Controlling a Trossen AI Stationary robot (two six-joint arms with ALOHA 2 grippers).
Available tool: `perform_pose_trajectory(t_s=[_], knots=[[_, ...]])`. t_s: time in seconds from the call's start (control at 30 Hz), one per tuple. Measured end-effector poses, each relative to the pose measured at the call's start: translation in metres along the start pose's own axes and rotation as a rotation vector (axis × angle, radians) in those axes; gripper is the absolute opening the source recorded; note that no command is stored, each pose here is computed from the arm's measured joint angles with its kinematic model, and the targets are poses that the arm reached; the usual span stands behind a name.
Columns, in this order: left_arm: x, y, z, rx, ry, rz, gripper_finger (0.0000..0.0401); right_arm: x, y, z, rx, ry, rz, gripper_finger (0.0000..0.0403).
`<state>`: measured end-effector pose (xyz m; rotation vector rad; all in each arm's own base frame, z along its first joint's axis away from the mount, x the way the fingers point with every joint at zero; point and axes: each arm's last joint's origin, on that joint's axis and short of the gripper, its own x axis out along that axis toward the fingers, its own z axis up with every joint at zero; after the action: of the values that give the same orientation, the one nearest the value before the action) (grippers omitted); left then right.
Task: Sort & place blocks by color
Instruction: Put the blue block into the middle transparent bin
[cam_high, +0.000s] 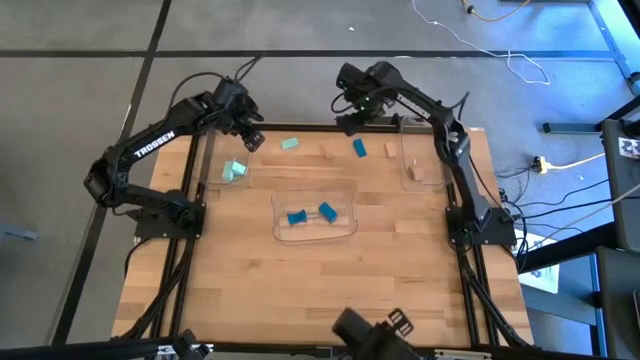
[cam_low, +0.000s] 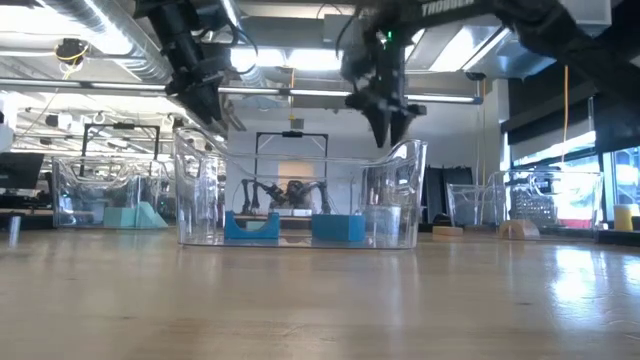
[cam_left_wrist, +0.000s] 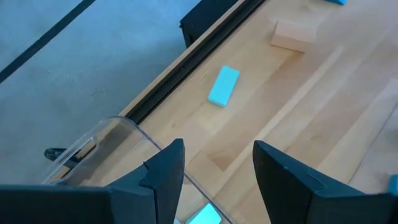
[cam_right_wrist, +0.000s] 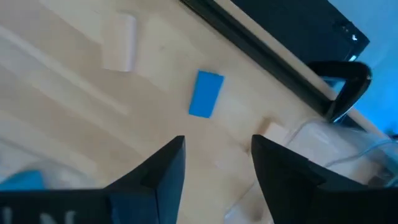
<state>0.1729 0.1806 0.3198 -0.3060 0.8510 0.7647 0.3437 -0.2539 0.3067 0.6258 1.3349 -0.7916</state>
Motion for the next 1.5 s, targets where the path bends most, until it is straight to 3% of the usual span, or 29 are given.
perform_pose_trajectory(t_s=[0.17,0.37,0.8,1.07,1.5], knots=[[0.0,0.0,0.0,-0.009,0.0,0.0,0.0181,0.027,-0.012,0.012,-0.01,0.063,-0.004,0.0184],[0.0,0.0,0.001,-0.01,-0.006,0.002,0.0181,0.064,-0.015,0.023,0.006,0.16,0.132,0.0184],[0.0,0.0,0.001,-0.011,-0.006,0.008,0.0181,0.14,-0.016,0.036,-0.05,0.271,0.126,0.0184],[0.0,0.0,0.001,-0.012,-0.005,0.008,0.0181,0.149,-0.019,0.039,-0.058,0.255,0.061,0.0184],[0.0,0.0,0.001,-0.011,-0.006,0.007,0.0181,0.142,-0.019,0.041,-0.126,0.231,0.06,0.0184]])
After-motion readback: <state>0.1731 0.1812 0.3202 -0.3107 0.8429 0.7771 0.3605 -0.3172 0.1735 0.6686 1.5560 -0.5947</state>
